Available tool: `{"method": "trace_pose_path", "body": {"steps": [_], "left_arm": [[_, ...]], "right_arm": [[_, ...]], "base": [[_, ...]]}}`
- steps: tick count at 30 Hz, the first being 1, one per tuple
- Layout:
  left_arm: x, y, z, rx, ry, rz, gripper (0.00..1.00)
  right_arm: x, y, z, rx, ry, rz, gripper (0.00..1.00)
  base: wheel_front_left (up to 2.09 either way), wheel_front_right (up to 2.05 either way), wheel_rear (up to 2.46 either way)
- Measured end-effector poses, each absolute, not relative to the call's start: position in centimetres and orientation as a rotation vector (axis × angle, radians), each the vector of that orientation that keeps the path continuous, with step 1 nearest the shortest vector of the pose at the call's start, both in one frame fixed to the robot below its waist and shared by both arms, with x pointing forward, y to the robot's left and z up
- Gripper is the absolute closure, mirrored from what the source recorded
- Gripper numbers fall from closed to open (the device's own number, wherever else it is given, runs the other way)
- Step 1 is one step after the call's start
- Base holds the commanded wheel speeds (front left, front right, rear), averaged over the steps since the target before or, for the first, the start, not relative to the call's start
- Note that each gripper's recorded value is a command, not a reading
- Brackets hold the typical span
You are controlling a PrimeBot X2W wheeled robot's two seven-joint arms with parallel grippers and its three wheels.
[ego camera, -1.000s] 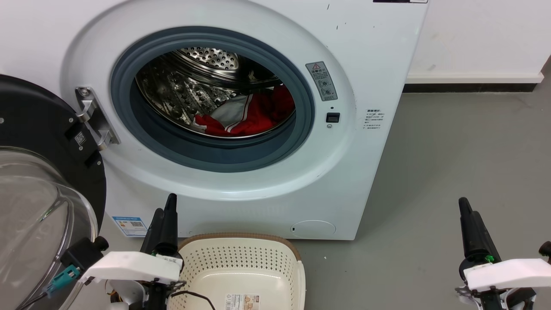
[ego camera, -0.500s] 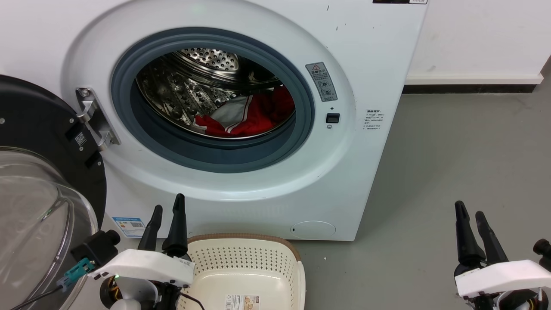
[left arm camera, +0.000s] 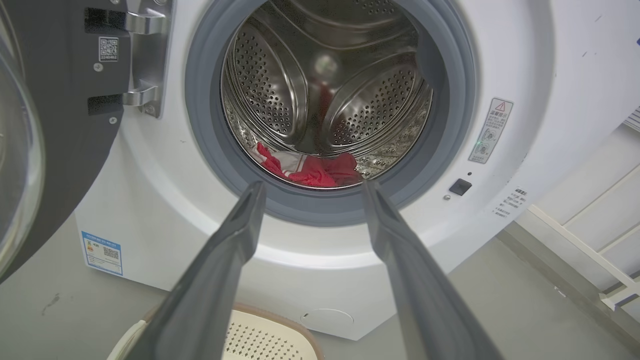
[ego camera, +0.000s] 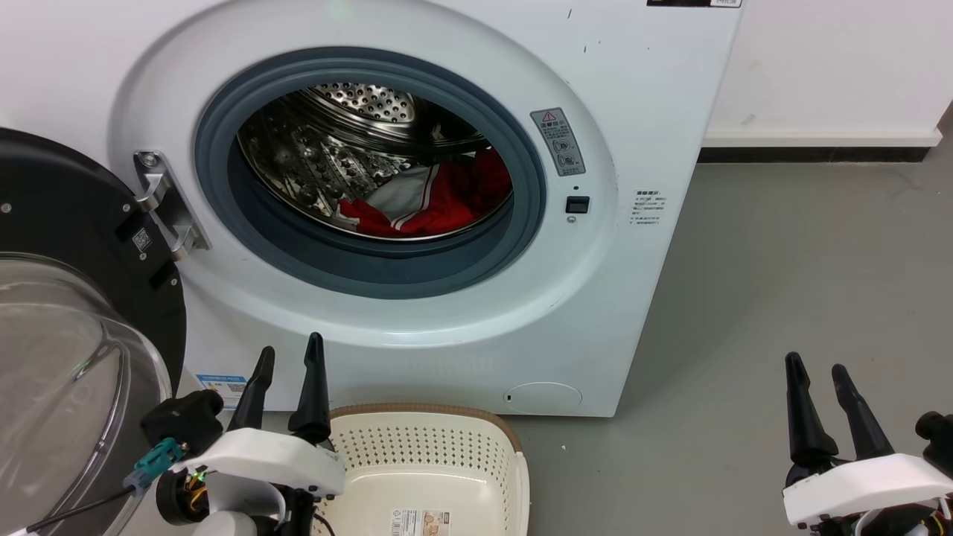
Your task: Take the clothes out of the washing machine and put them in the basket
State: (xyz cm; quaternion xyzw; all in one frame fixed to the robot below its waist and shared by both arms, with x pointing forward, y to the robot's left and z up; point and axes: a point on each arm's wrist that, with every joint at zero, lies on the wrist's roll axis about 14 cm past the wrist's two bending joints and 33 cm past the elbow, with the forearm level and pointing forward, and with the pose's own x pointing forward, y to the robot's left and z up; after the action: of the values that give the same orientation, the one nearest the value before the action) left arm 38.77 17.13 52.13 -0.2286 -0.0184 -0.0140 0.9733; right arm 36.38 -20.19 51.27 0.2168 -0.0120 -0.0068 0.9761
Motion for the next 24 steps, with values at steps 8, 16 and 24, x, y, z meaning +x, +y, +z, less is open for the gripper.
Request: {"method": "trace_pose_path", "body": {"steps": [8, 16, 24], "left_arm": [[38.72, 17.29, 52.12, -0.360, -0.047, -0.025, 0.00], [38.65, 17.28, 52.30, -0.270, -0.061, -0.025, 0.00], [38.59, 17.17, 52.85, -0.191, -0.092, -0.031, 0.00]], "right_arm": [[36.15, -19.96, 51.46, 0.342, -0.023, -0.001, 0.00], [35.98, -19.78, 51.85, 0.261, -0.029, 0.009, 0.00], [35.65, -19.71, 52.00, 0.167, -0.030, 0.015, 0.00]], "base": [[0.00, 0.00, 0.00], [0.00, 0.00, 0.00], [0.00, 0.00, 0.00]]}}
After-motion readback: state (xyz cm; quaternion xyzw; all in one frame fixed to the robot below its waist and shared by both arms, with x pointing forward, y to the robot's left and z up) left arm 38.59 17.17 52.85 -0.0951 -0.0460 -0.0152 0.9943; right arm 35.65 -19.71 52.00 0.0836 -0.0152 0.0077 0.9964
